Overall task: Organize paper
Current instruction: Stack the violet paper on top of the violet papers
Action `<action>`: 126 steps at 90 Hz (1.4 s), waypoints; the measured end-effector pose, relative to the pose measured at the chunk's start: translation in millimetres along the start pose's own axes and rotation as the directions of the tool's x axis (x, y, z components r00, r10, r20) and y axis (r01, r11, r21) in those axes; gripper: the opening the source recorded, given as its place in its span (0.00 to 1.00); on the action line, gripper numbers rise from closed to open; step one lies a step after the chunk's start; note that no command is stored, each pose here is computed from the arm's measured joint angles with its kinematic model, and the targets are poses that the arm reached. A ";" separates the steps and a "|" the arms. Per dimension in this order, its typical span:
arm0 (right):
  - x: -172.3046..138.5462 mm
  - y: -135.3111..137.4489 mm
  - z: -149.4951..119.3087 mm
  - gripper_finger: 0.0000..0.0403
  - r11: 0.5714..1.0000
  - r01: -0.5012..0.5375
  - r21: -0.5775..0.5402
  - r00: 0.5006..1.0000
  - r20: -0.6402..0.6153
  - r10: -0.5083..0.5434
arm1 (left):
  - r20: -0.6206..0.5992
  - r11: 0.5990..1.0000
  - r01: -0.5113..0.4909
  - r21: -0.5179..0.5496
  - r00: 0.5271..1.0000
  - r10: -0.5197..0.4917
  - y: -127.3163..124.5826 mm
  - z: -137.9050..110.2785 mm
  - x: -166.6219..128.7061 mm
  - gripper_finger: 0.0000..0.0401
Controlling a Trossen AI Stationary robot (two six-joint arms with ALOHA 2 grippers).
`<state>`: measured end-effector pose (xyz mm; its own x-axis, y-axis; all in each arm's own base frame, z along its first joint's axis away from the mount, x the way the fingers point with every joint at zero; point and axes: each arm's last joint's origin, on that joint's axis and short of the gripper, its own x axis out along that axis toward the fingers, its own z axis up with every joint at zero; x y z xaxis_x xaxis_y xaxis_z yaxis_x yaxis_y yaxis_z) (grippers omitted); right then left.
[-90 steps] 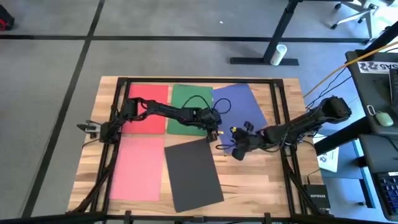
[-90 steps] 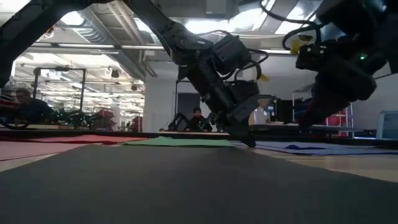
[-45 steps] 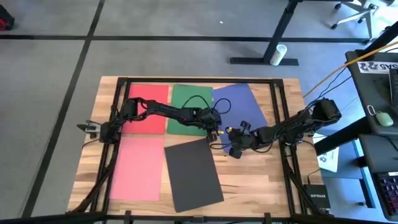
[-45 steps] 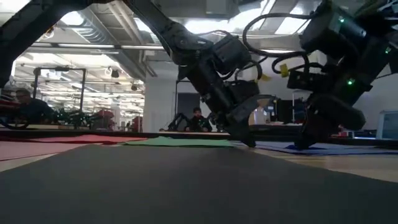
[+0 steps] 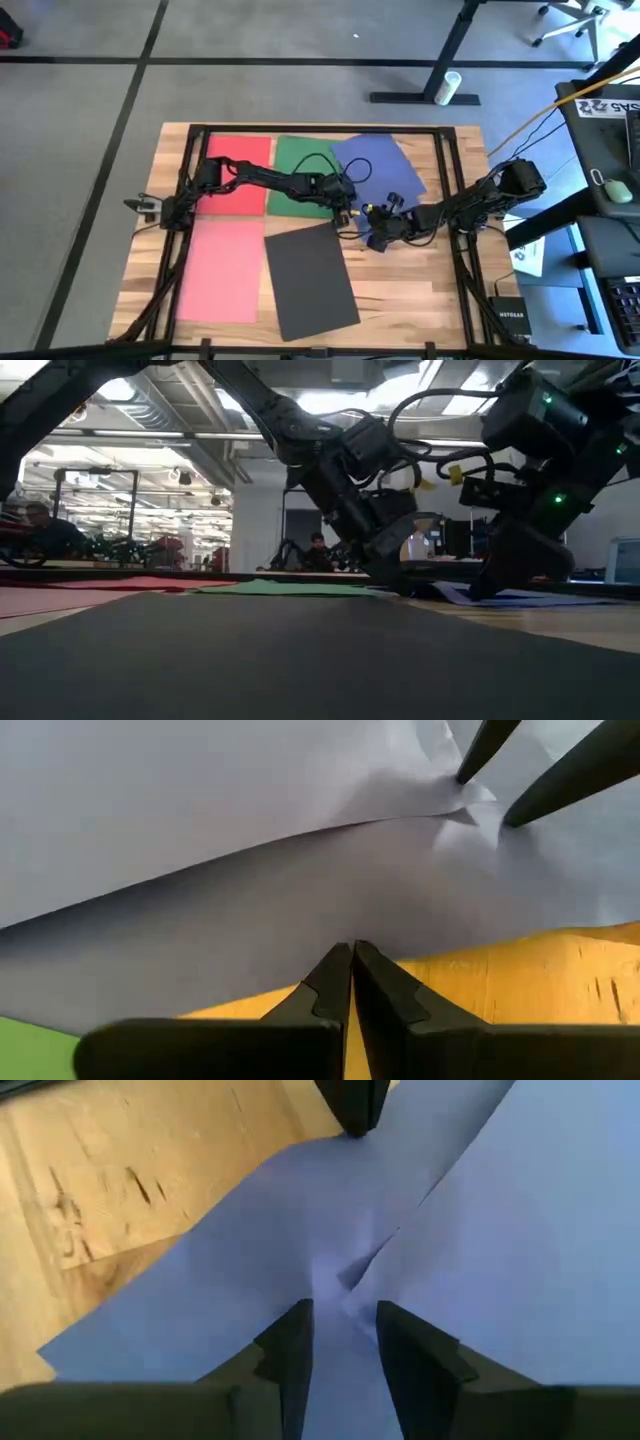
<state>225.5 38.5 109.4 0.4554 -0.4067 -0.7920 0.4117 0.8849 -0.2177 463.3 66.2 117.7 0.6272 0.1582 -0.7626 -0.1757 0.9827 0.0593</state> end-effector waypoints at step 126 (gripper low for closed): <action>-31.9 32.0 36.8 0.00 0.969 -0.246 -0.003 0.967 -0.062 0.246 | -0.001 1.000 0.015 0.023 1.000 -0.015 -14.3 2.9 -8.5 0.00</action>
<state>253.3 71.5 148.7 0.4924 -0.1618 -0.8552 0.2846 0.9585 -0.0175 462.6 51.1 125.2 0.6287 0.1433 -0.7644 -0.1485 0.9869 0.0628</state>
